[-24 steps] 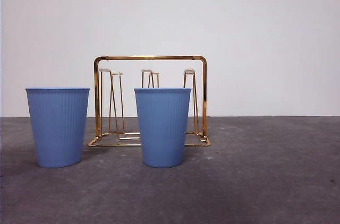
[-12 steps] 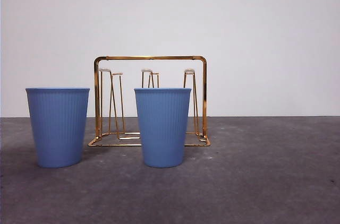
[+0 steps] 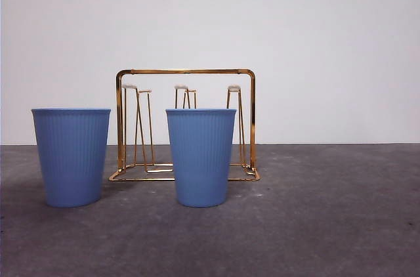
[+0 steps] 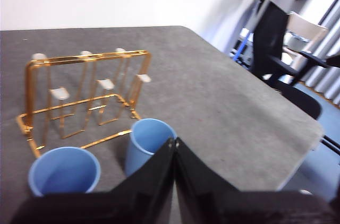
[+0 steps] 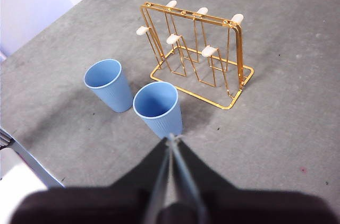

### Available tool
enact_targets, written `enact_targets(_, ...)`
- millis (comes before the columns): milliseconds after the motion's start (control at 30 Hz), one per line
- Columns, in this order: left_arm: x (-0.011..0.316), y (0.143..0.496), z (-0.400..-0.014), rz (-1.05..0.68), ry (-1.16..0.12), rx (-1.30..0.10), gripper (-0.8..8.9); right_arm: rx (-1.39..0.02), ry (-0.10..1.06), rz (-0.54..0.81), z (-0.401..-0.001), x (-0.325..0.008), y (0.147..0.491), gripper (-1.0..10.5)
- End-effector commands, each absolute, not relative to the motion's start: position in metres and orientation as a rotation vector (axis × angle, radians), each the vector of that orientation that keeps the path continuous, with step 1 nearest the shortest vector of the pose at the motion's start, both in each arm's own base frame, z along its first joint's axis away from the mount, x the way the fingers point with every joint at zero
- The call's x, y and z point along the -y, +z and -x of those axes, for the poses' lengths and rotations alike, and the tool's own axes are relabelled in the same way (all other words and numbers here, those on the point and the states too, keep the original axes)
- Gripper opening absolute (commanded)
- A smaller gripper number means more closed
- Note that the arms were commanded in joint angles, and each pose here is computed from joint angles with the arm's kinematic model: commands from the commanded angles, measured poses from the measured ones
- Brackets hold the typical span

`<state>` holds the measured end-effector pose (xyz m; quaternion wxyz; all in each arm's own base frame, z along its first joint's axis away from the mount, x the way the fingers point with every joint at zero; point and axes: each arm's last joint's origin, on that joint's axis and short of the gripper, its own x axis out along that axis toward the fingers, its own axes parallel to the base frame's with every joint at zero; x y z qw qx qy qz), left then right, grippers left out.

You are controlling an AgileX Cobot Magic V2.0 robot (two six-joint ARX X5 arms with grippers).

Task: Pick up cup 1,put cup 1 in the cup rack,pick up cup 2,put cup 2 in the cup rack

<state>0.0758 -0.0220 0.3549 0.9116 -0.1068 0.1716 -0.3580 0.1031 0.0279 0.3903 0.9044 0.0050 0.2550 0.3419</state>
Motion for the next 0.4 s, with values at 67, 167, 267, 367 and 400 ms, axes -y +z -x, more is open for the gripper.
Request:
enact_targets(67, 0.023, 0.357, -0.077, 0.205, -0.763, -0.338, 5.64, -0.519, 0.712, -0.007, -0.103, -0.028, 0.392, 3.6)
enact_targets(167, 0.023, 0.358, -0.078, 0.229, -0.759, -0.350, 7.59, -0.525, 0.710, -0.012, -0.105, -0.028, 0.391, 5.8)
enact_targets(267, 0.023, 0.360, -0.078, 0.230, -0.759, -0.347, 7.58, -0.533, 0.709, -0.020, -0.107, -0.029, 0.391, 6.0)
enact_targets(367, 0.023, 0.365, -0.078, 0.226, -0.761, -0.339, 7.58, -0.538, 0.717, -0.024, -0.109, -0.029, 0.390, 6.0)
enact_targets(400, 0.023, 0.368, -0.078, 0.224, -0.761, -0.334, 7.58, -0.541, 0.722, -0.027, -0.111, -0.029, 0.390, 6.0)
